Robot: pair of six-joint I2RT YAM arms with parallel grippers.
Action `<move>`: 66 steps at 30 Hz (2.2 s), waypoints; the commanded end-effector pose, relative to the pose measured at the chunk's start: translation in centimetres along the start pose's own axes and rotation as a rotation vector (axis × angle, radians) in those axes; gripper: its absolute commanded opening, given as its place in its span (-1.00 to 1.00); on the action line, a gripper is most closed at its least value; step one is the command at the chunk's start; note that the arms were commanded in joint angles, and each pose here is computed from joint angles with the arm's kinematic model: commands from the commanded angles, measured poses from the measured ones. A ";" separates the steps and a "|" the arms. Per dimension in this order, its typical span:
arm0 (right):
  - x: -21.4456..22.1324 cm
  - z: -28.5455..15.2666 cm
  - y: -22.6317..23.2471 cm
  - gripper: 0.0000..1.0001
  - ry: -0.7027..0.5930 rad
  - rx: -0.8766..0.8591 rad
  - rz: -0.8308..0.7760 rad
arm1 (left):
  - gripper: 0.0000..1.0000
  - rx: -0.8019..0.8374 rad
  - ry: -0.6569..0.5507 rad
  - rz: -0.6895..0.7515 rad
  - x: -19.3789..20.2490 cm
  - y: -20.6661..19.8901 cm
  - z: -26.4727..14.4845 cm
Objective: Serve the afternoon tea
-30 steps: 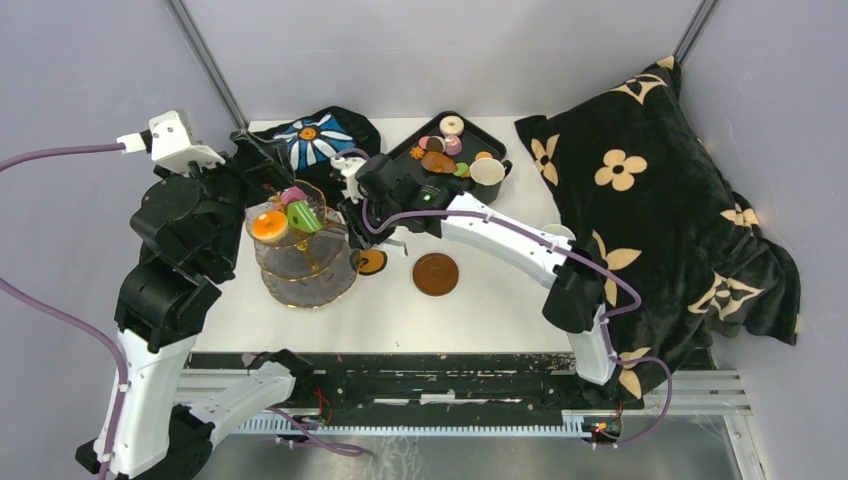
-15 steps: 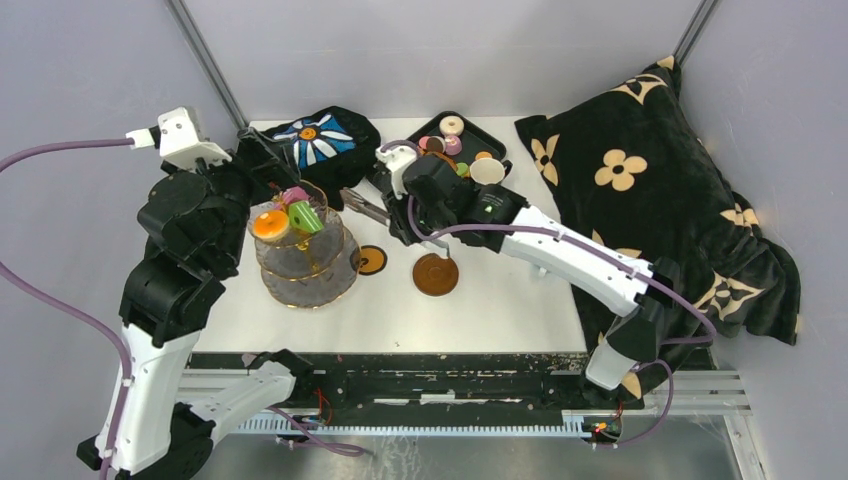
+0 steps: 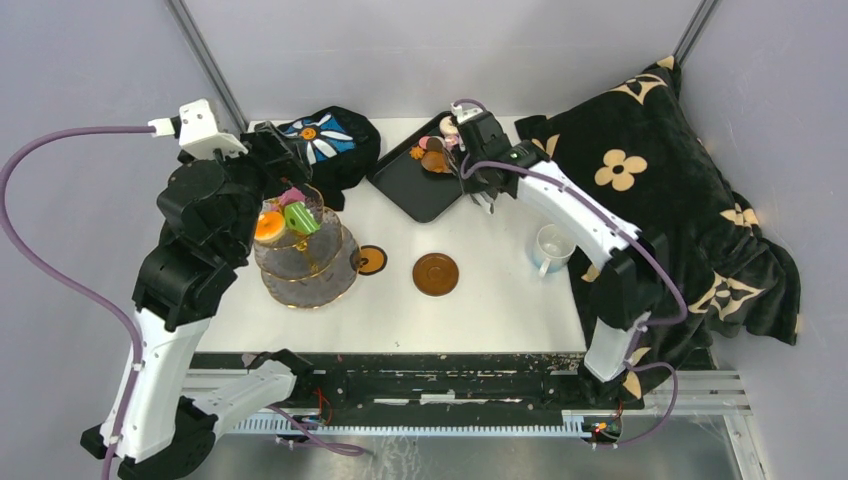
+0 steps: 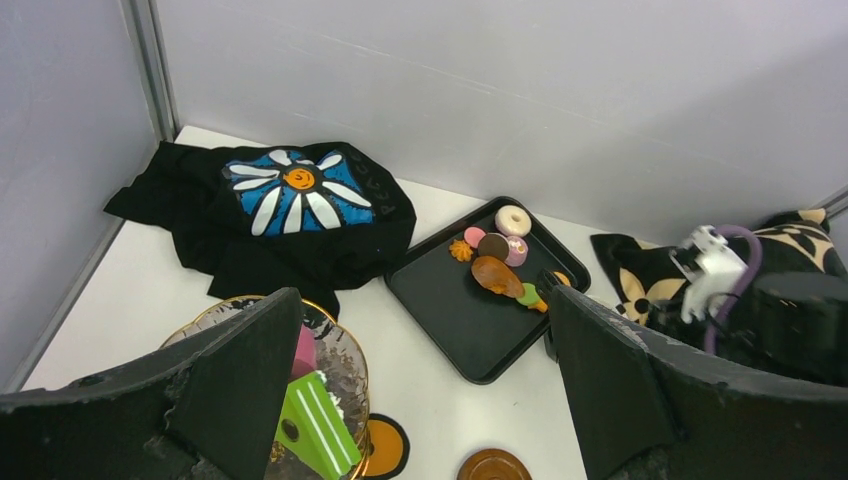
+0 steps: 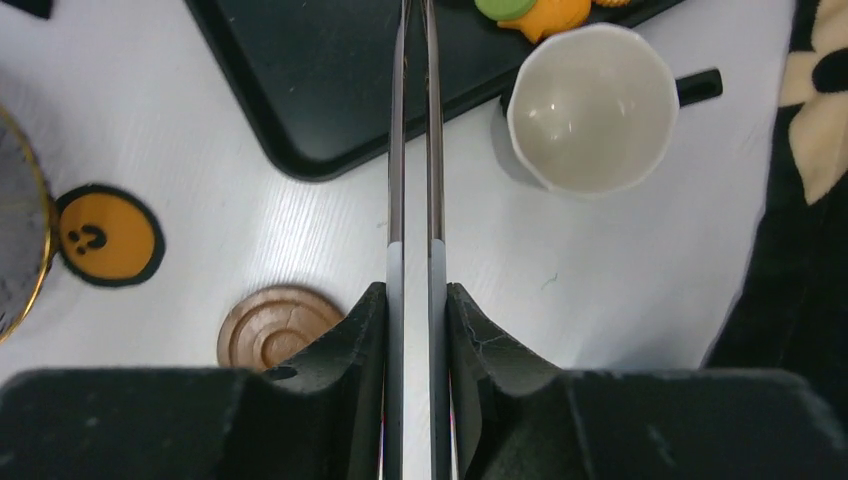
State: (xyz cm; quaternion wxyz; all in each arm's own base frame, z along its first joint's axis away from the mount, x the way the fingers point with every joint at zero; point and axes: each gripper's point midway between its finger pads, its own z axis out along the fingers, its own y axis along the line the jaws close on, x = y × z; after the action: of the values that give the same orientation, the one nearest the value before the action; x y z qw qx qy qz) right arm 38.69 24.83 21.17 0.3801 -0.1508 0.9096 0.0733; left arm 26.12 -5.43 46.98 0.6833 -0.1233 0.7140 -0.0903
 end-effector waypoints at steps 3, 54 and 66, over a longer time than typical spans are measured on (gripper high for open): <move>-5.9 5.3 -3.1 -0.98 -0.069 0.109 0.035 | 0.98 0.014 -0.027 -0.036 -0.6 -1.0 1.0; 0.6 9.8 -1.6 -0.98 0.098 0.108 0.067 | 0.98 0.021 -0.020 -0.006 0.7 -1.1 1.6; 3.6 12.3 -6.0 -0.99 0.146 0.228 0.082 | 0.98 0.030 -0.015 -0.003 0.8 -1.4 2.0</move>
State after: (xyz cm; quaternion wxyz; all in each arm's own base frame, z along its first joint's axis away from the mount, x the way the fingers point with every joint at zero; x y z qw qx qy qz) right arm 44.18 22.80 9.25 0.2873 -0.0990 0.9527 -0.0093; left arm 27.96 -6.57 45.35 0.6766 -0.1179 0.7216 -0.0872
